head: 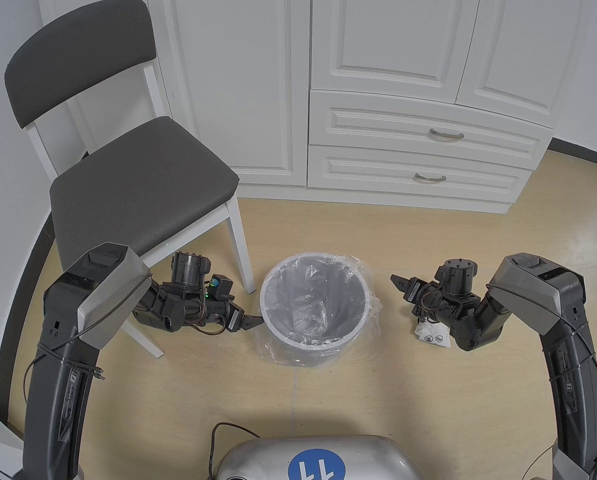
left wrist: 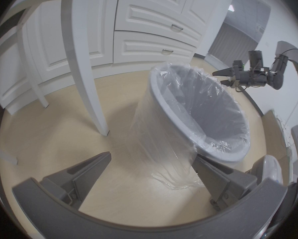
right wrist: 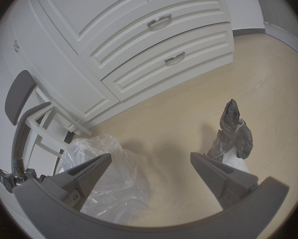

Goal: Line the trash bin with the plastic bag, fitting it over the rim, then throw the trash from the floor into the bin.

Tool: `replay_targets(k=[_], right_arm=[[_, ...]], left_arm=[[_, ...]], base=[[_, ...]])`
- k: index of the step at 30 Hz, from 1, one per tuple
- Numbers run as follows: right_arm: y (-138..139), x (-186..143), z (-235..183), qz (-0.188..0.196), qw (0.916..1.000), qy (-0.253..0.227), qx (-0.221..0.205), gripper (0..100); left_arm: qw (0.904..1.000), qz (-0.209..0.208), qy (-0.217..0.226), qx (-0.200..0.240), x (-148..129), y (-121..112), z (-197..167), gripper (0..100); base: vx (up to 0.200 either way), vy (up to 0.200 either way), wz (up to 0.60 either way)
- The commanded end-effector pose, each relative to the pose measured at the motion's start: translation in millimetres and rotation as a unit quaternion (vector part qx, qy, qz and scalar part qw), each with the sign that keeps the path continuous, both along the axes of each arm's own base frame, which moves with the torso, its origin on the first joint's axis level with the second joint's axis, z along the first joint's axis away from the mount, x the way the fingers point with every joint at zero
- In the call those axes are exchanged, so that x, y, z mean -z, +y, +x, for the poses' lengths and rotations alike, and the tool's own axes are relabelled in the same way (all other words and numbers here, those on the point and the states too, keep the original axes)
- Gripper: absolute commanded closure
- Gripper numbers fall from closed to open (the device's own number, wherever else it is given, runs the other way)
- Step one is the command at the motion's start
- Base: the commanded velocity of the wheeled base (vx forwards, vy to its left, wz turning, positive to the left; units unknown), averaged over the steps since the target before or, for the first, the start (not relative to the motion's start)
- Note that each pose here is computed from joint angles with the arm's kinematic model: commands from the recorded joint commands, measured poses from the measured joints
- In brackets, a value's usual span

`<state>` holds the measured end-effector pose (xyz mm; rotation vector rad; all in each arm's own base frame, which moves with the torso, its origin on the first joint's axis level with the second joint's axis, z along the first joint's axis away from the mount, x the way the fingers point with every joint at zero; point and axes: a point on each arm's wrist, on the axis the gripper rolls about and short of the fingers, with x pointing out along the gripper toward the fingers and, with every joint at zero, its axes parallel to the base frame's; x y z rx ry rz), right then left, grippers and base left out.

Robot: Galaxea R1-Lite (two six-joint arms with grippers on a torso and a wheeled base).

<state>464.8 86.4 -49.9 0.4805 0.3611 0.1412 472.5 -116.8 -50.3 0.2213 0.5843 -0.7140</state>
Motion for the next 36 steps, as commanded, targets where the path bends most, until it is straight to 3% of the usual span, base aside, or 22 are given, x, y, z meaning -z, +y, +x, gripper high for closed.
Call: replay_targets(k=[1,9,24,36], right_arm=[[-5.5,10.8,4.3,0.004,0.9999,0.003,0.009,0],[-8.0,13.3,7.7,0.004,0.9999,0.000,0.013,0],[-9.1,21.7,10.2,0.003,0.9999,0.001,0.015,0],[-9.1,22.1,10.4,0.004,0.9999,0.001,0.015,0]], left_arm=[[0.9998,-0.007,0.009,0.014,25.8,17.4,12.8,0],[0.9996,-0.007,0.020,0.019,35.2,18.7,12.8,0],[0.9993,-0.015,-0.018,0.030,67.0,-2.3,46.6,0],[0.9993,-0.013,-0.021,0.028,55.4,-1.2,50.0,0]], base=[[0.000,0.000,0.00],[0.000,0.000,0.00],[0.000,0.000,0.00],[0.000,0.000,0.00]])
